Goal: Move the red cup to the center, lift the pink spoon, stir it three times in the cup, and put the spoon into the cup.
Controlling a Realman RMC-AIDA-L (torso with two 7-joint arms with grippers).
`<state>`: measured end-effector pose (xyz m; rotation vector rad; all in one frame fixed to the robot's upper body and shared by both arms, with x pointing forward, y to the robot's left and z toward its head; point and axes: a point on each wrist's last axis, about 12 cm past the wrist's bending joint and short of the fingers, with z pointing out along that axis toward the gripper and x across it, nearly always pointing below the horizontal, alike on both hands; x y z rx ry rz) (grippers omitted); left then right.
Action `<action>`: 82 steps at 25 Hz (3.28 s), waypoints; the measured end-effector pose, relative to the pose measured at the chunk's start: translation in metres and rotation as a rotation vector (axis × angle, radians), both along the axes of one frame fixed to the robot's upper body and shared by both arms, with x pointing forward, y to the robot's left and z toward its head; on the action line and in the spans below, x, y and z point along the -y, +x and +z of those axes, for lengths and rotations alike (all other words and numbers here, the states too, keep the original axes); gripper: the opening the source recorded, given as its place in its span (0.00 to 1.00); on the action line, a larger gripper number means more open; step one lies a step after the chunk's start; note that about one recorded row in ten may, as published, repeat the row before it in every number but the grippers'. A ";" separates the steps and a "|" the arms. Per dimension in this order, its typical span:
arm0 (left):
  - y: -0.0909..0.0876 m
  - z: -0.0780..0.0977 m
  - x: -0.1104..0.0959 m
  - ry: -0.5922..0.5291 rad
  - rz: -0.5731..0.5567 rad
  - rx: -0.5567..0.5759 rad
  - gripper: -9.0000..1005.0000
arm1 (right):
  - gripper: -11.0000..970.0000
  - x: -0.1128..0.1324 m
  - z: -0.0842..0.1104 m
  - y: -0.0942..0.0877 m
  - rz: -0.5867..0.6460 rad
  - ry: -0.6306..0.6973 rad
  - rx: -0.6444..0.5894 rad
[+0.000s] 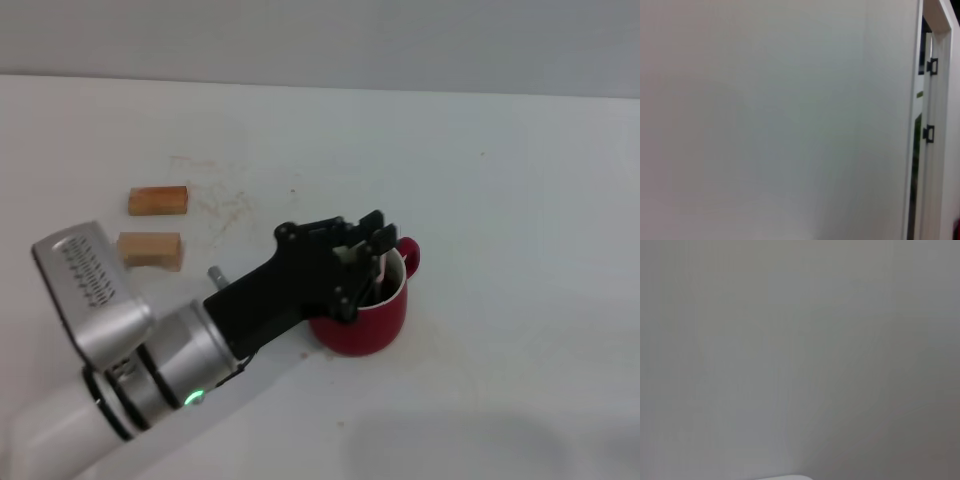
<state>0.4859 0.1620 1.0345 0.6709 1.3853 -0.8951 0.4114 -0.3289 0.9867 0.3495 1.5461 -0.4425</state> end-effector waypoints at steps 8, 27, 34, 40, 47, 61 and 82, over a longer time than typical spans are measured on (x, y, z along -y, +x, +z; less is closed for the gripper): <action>-0.011 -0.009 -0.022 -0.002 0.103 -0.005 0.14 | 0.01 -0.003 0.000 0.003 0.025 -0.004 -0.001; 0.019 0.000 -0.013 0.045 0.110 0.018 0.14 | 0.01 -0.001 0.000 0.000 0.018 -0.010 -0.004; 0.011 0.006 0.011 0.025 0.004 0.027 0.14 | 0.01 0.000 0.000 0.000 0.017 -0.013 -0.005; -0.005 0.000 0.004 0.002 0.019 0.007 0.14 | 0.01 0.000 0.000 0.003 0.025 -0.013 -0.007; -0.014 -0.008 -0.020 -0.002 0.121 -0.021 0.14 | 0.01 -0.002 0.000 0.006 0.033 -0.010 -0.007; 0.008 0.000 -0.032 -0.013 0.186 0.030 0.11 | 0.01 -0.005 0.000 0.006 0.044 -0.008 -0.006; 0.035 0.016 -0.132 0.091 0.861 0.230 0.51 | 0.01 -0.012 0.014 -0.005 0.074 -0.068 0.113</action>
